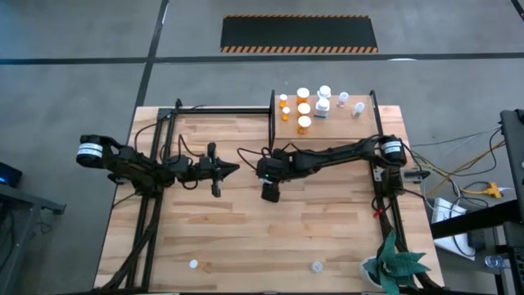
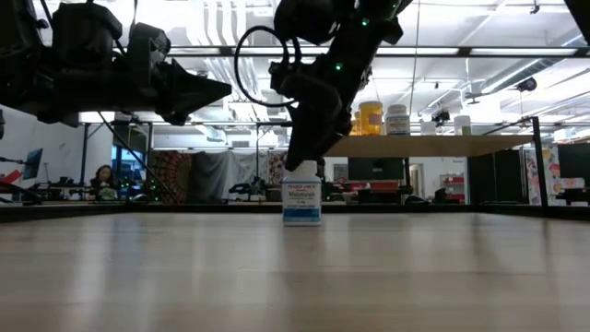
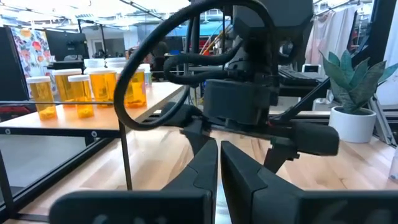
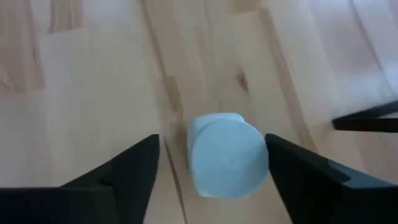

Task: Pick and place medicine bottles onto shelf by color
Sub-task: Put the white pill bottle on the shelf aligned with the other white pill bottles

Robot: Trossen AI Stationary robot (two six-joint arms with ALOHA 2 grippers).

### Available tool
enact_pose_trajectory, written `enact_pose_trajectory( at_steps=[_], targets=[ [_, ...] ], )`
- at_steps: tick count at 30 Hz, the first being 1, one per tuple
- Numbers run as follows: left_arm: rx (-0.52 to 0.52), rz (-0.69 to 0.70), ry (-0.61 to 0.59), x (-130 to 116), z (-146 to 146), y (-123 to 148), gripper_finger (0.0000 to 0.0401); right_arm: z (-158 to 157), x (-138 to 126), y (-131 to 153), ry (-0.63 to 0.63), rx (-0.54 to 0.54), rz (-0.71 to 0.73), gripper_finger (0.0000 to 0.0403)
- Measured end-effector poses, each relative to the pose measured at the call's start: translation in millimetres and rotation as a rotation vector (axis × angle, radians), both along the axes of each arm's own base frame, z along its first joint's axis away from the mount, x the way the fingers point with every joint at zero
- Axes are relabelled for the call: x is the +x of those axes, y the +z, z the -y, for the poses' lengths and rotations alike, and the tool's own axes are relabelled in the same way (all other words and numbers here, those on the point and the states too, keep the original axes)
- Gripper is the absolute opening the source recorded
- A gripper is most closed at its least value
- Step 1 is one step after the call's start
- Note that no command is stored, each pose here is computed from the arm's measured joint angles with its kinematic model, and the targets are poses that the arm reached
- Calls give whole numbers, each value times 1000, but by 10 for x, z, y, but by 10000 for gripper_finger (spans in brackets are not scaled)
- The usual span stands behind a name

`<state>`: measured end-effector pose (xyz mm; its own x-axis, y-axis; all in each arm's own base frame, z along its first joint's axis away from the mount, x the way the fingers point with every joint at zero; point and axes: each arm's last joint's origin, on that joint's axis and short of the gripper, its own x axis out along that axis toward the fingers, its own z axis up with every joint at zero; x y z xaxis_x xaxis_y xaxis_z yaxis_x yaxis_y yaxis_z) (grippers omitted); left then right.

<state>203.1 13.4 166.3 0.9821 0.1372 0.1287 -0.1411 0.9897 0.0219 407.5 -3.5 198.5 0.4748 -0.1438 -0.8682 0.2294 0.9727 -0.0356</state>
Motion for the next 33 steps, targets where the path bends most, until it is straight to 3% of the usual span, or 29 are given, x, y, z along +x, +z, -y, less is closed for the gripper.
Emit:
enact_pose_trajectory(
  at_steps=[9,13,16,26,33],
  targets=[
    [0,1,-1,-2,1,2,1,19,7,-46,5,11,-16,169],
    [0,0,-2,-4,1,-1,1,7,-38,72,54,12,-4,164],
    [0,-2,-2,-8,2,-6,1,-13,-170,361,118,55,22,165],
    [-8,-8,-6,-19,8,-20,1,148,-1241,1357,182,-49,-68,171],
    [-8,-6,-6,-17,8,-17,1,442,-1965,1767,144,-115,-55,171]
  ],
)
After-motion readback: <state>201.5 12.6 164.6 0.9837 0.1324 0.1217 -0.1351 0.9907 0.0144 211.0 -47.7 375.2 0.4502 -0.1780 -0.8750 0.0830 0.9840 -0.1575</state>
